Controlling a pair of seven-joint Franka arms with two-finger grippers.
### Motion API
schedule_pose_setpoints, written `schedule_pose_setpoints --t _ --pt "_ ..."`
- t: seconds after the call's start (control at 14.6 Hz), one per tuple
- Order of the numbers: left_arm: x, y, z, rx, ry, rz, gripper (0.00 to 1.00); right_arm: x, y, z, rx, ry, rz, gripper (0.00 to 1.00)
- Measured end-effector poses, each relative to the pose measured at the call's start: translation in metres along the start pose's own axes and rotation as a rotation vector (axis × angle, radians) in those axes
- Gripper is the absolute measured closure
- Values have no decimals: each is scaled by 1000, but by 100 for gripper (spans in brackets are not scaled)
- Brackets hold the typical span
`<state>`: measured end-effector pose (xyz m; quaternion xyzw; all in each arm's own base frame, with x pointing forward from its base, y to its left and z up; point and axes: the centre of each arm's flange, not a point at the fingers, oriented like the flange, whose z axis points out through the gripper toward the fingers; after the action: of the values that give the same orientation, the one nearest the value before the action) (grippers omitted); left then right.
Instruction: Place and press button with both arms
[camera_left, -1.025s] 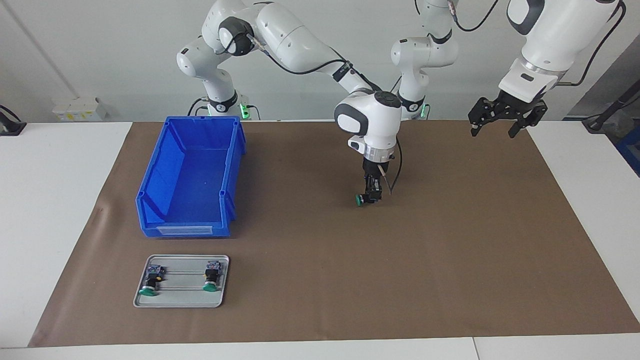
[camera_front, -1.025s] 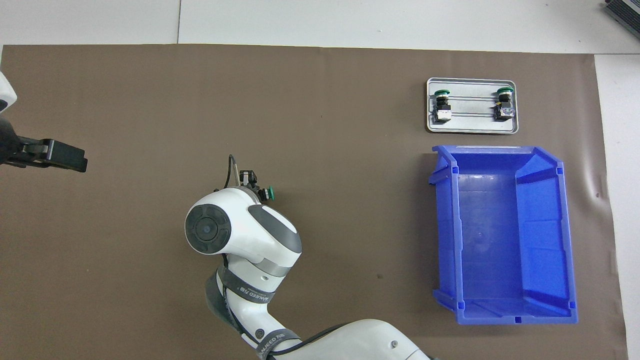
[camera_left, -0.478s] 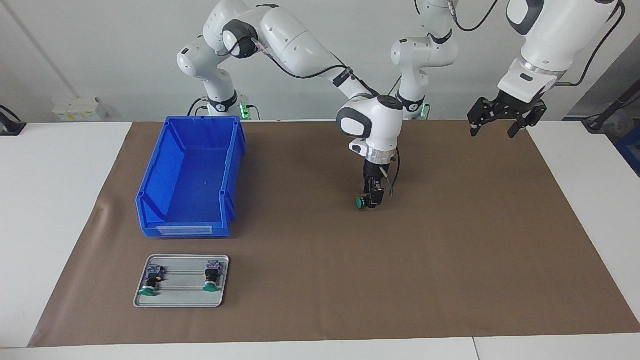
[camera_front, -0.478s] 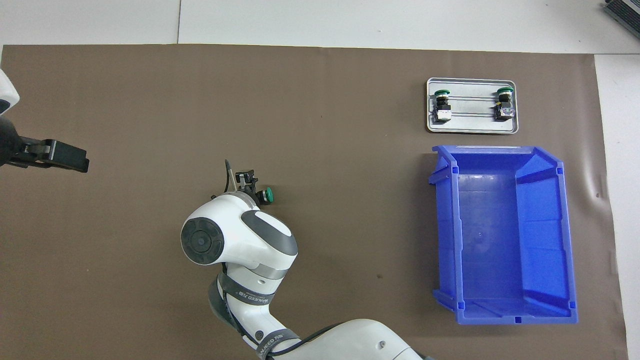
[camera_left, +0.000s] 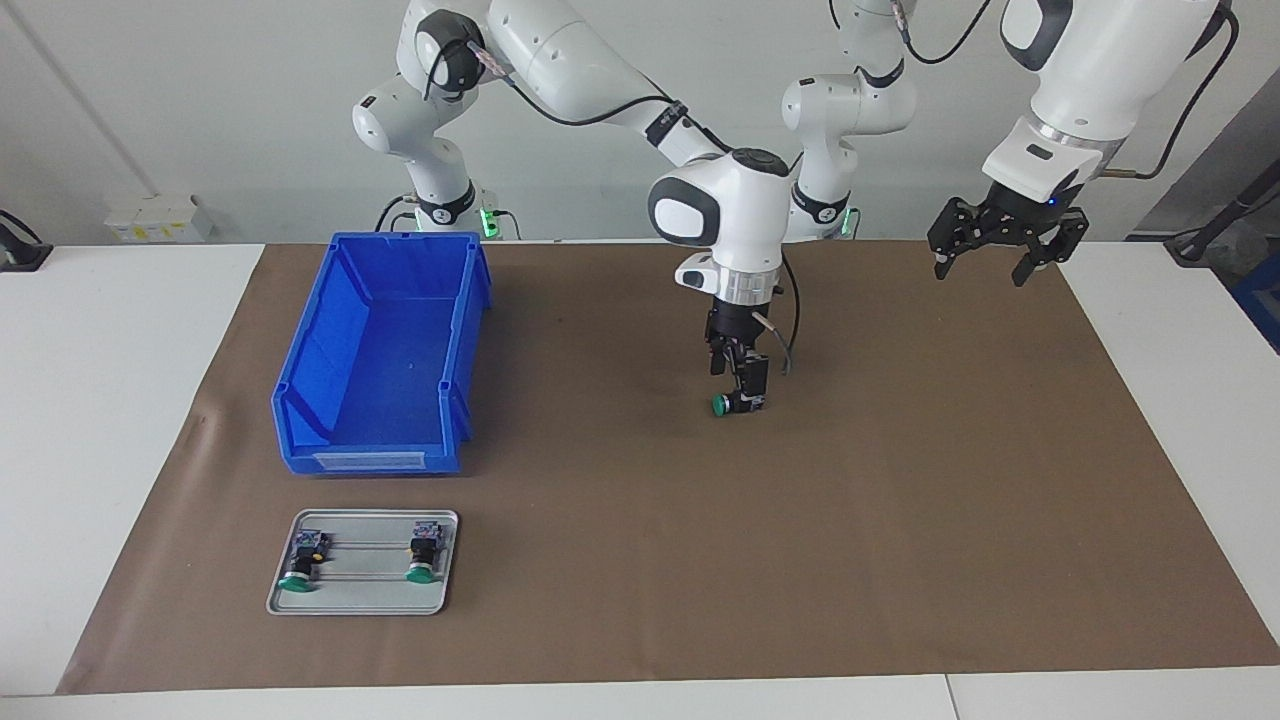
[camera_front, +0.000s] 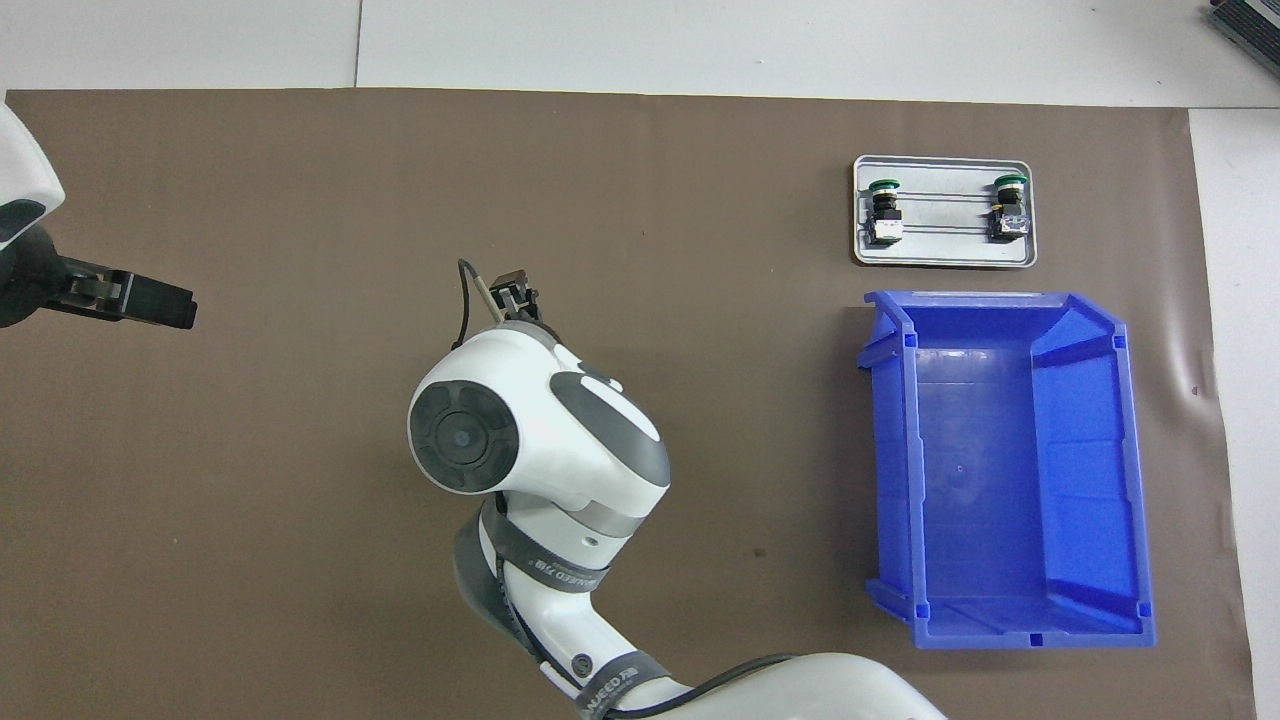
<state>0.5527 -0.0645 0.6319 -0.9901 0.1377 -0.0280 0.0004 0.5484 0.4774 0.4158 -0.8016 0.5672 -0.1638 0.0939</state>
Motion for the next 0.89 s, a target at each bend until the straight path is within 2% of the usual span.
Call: schedule_pose_setpoints --t 0.34,0.55,0.68,0.89 --pt "15 52 19 -12 57 307 0 172 -5 -47 -41 18 -334 0" --pt "19 69 37 -55 92 503 0 268 -1 -69 -64 -56 -532 0" --pt "20 85 56 -57 96 710 4 336 9 -91 -80 -85 -675 0" --pt "21 105 92 -54 101 862 8 412 35 -124 -122 -122 -860 0"
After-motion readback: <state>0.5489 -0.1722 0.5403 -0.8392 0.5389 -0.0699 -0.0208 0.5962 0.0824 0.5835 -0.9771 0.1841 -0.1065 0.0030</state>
